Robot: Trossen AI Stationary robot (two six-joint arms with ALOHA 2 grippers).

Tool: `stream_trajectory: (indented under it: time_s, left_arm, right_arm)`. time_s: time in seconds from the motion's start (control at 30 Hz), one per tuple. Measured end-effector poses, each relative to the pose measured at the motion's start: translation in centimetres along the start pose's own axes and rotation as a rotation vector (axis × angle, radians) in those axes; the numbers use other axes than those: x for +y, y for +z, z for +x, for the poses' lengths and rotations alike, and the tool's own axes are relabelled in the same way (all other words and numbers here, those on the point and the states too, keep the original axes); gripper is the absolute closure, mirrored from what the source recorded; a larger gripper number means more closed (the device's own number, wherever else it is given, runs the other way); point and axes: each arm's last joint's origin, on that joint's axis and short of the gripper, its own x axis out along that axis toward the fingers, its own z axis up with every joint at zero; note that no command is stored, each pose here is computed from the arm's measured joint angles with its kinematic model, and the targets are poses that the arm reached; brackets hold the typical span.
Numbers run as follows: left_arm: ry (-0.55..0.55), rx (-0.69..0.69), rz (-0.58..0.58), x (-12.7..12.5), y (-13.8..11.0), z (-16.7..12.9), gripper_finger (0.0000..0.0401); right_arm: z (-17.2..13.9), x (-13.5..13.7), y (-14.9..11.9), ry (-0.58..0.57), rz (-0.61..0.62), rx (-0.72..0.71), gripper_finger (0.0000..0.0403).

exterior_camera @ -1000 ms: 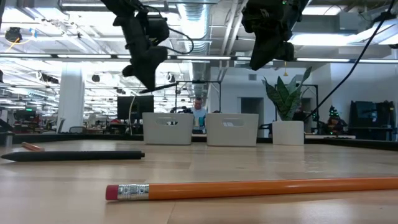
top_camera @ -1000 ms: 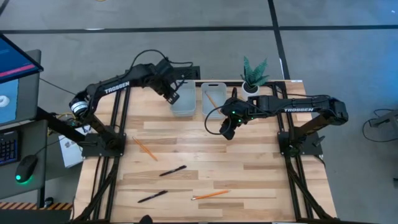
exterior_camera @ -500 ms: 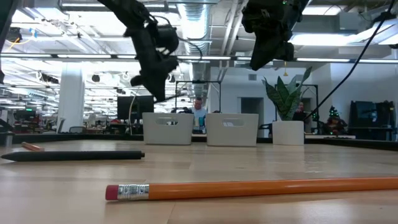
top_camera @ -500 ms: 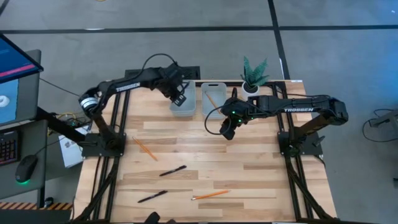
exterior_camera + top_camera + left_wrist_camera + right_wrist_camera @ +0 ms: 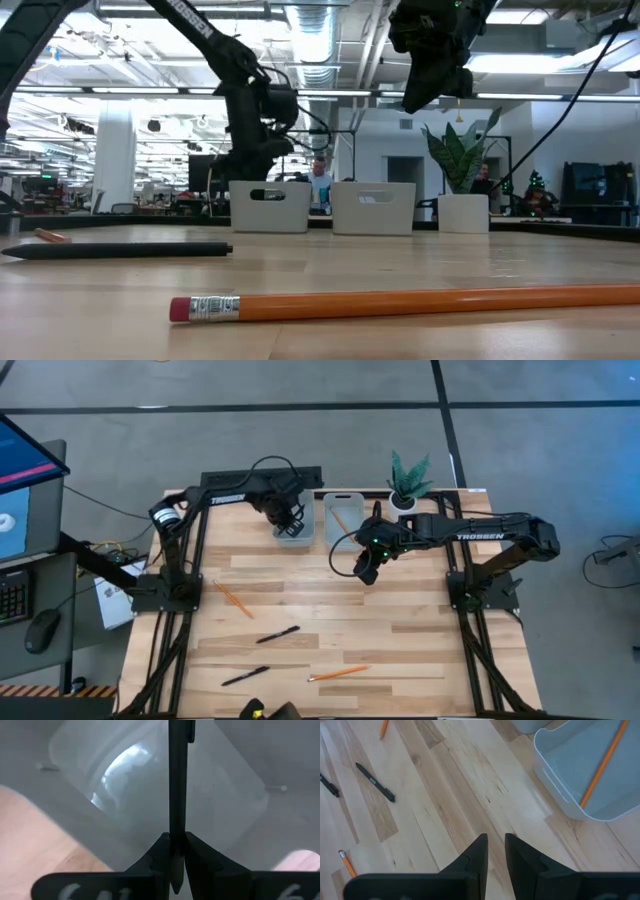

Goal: Sort pens & pencils
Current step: Put the top black pen into the left gray bin

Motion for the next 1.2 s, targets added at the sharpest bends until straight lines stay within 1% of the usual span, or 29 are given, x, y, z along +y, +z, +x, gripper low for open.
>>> stream_trajectory:
  time_s: [0.17,0.33,0.63,0.9,1.03,1.2]
  left_arm:
    - [-0.034,0.036,-0.002,-0.08,-0.01,1.12,0.0373]
    - [-0.015,0.028,-0.003,-0.01,0.03,1.09,0.0373]
    - [-0.016,0.031,-0.002,0.03,0.02,1.09,0.0373]
    - [-0.011,0.023,0.068,0.04,0.08,1.09,0.0373]
    - [-0.012,0.022,0.076,0.03,0.09,1.09,0.0373]
    - [-0.013,0.022,0.072,0.03,0.09,1.08,0.0357]
  right_arm:
    - [0.0,0.0,-0.01,0.0,0.0,0.001,0.0316]
    - [0.0,0.0,-0.01,-0.001,0.0,0.0,0.0316]
    - [0.0,0.0,0.0,0.0,0.0,0.0,0.0316]
    - [0.0,0.0,0.0,0.0,0.0,0.0,0.0316]
    - [0.0,0.0,0.0,0.0,0.0,0.0,0.0316]
    - [0.0,0.0,0.0,0.0,0.0,0.0,0.0316]
